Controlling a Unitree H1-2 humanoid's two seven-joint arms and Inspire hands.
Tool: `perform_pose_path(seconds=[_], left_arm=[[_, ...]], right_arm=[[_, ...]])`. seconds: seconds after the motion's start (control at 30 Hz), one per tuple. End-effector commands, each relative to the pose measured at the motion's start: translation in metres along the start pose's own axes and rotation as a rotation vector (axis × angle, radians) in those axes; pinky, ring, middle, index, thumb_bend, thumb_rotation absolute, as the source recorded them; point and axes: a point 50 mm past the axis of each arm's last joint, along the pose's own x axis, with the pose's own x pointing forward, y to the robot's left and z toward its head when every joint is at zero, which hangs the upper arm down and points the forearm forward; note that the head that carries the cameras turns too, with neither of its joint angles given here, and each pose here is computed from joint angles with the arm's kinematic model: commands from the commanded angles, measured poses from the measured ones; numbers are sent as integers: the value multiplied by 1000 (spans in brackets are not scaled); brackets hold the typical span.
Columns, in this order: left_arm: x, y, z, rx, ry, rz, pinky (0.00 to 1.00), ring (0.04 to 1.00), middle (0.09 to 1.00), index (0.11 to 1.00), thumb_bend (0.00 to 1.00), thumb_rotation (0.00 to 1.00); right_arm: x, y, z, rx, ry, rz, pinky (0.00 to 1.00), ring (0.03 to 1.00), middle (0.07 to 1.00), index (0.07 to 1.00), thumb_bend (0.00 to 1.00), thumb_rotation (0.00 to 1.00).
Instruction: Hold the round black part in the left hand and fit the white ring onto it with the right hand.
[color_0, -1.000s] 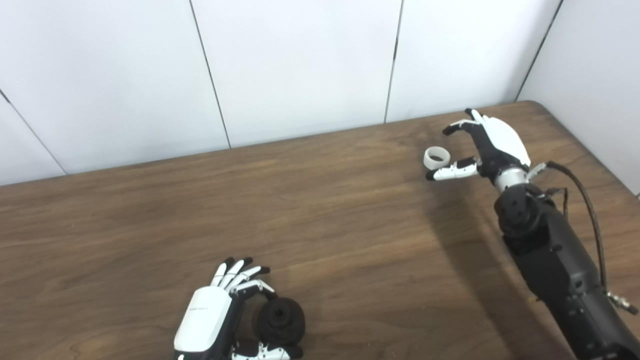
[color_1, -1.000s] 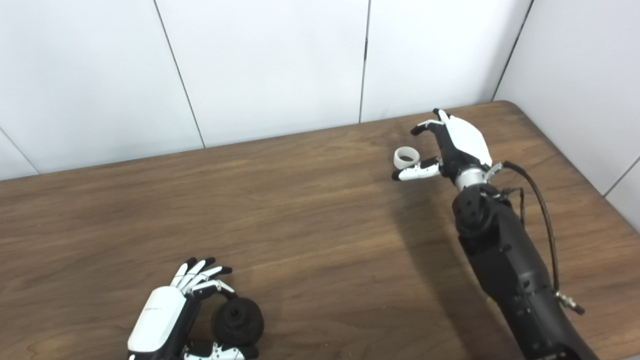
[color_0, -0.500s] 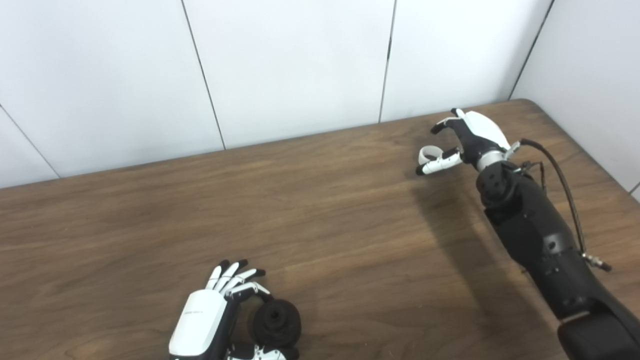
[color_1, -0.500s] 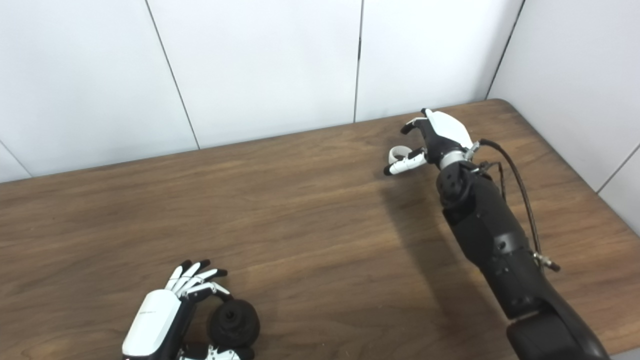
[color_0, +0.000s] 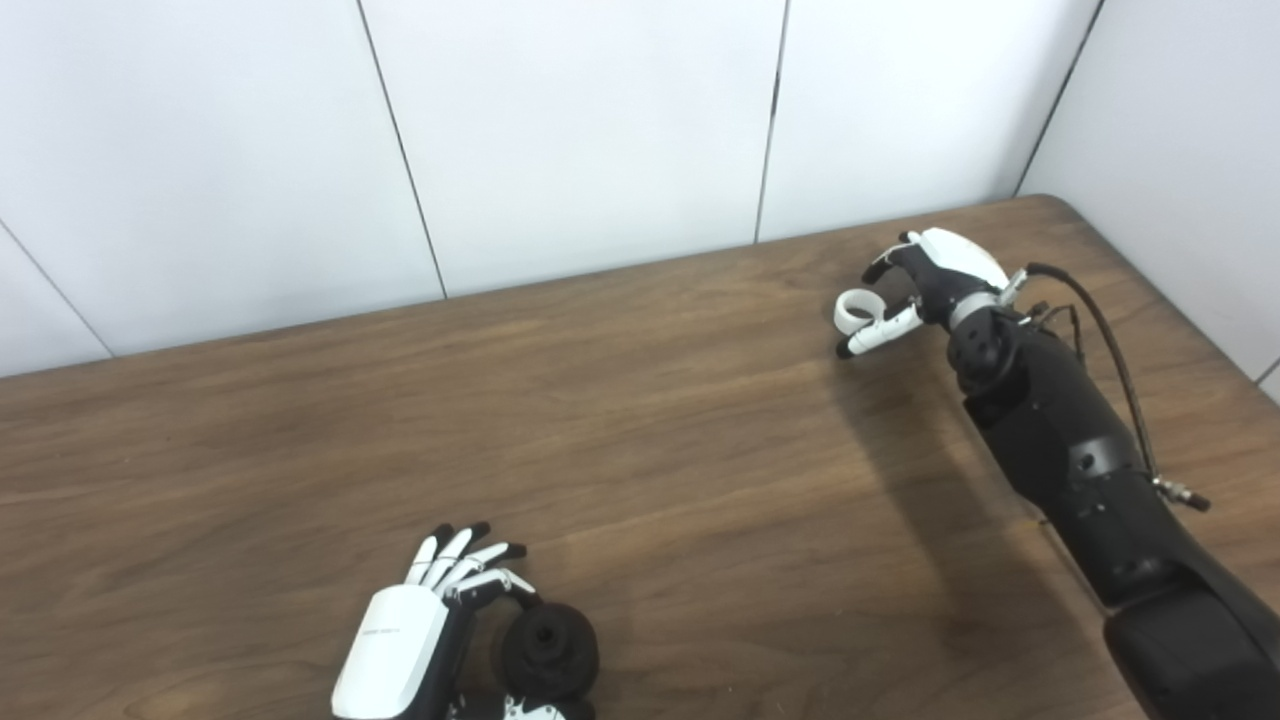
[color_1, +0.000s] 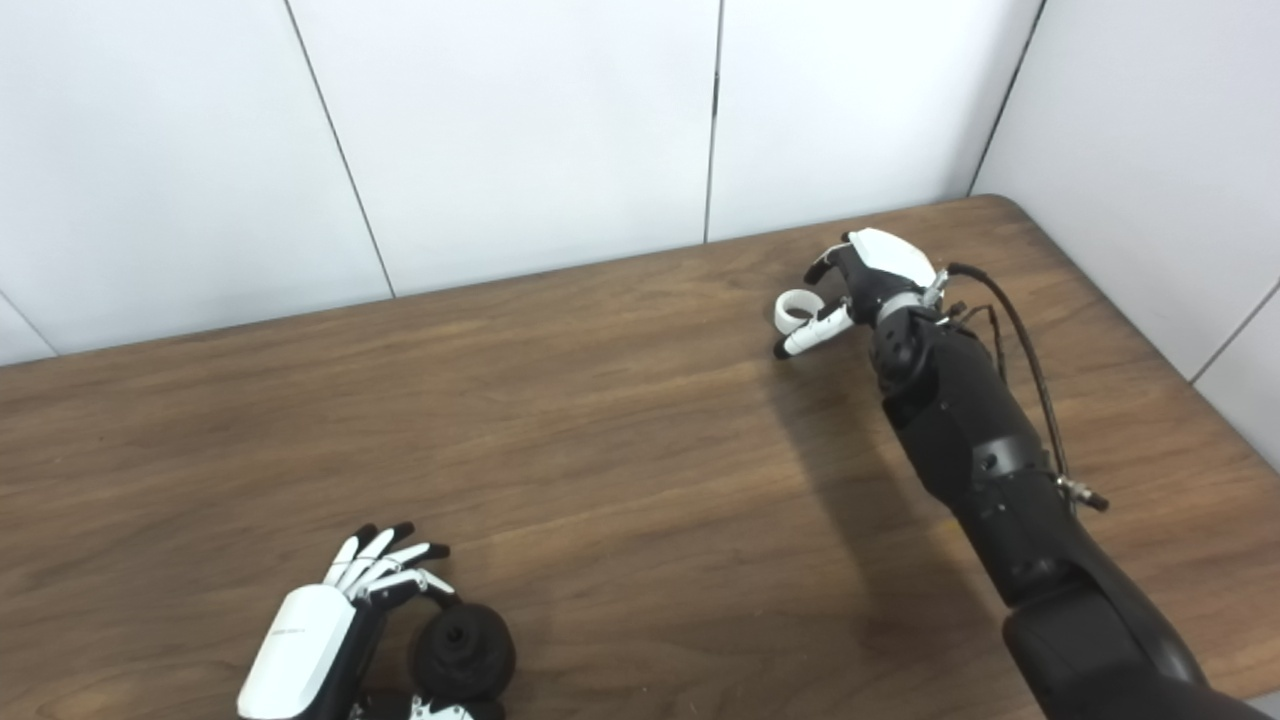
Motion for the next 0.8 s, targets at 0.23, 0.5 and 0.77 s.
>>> perform_pose_path(seconds=[0.23, 0.5, 0.77], left_arm=[[-7, 0, -5, 21, 15, -41, 1000, 931, 813, 484, 524, 55], [-6, 0, -4, 21, 11, -40, 1000, 931, 812, 484, 524, 55], [-6, -1, -3, 24, 7, -37, 1000, 932, 812, 484, 524, 55]], right_arm=[[10, -35, 12, -22, -2, -77, 1000, 1000, 978, 716, 886, 295], [8, -34, 17, -21, -19, -76, 1000, 1000, 965, 703, 868, 296], [7, -32, 19, -20, -33, -74, 1000, 1000, 950, 676, 856, 285]])
